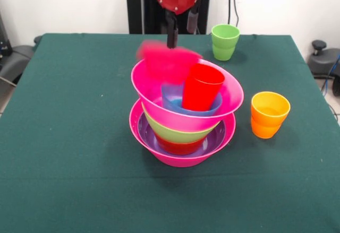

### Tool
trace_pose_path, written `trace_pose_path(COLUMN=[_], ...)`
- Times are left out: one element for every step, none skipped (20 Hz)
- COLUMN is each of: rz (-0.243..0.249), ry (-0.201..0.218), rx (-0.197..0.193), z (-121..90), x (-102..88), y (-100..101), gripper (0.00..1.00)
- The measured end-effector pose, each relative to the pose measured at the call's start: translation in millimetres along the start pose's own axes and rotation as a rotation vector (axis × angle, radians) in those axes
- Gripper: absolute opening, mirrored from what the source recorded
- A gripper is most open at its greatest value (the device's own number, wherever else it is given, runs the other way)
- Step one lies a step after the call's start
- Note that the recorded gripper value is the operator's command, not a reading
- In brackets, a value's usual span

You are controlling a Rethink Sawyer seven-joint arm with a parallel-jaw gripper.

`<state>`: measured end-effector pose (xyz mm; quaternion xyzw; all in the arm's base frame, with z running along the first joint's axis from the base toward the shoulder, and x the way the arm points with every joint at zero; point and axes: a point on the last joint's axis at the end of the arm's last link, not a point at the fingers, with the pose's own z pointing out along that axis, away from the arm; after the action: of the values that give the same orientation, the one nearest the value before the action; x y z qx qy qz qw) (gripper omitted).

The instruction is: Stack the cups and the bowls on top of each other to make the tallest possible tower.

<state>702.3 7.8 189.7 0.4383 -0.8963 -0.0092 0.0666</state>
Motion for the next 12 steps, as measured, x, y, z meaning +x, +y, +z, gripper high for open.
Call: trace_pose_path(rz=[-0.001, -0.002, -0.003, -0.004, -0.007, -0.008, -0.009, -0.011, -0.012, -0.013, -0.015, -0.016], ry=[0.0, 0.0, 0.0, -0.001, -0.003, -0.004, -0.004, -0.006, -0.007, -0.008, -0.009, -0.01], rx=[0.002, 0.004, 0.005, 0.006, 0.009, 0.009, 0.01, 0.011, 0.012, 0.013, 0.014, 0.015], z=[-1.9, -3.8, -5.1, -6.3, -8.5, -9.3, -9.8, -11.1, -11.9, -12.5, -13.6, -14.5], x=[-0.4, -0.9, -1.4, -2.1, -3.7, -4.5, -4.9, -6.3, -7.1, -7.6, -8.5, -9.1], y=[1.0, 2.1, 3.1, 4.3, 6.5, 7.3, 7.7, 8.7, 9.3, 9.8, 10.4, 10.9], gripper=[1.0, 1.0, 1.0, 1.0, 1.0, 1.0, 1.0, 1.0, 1.0, 1.0, 1.0, 1.0])
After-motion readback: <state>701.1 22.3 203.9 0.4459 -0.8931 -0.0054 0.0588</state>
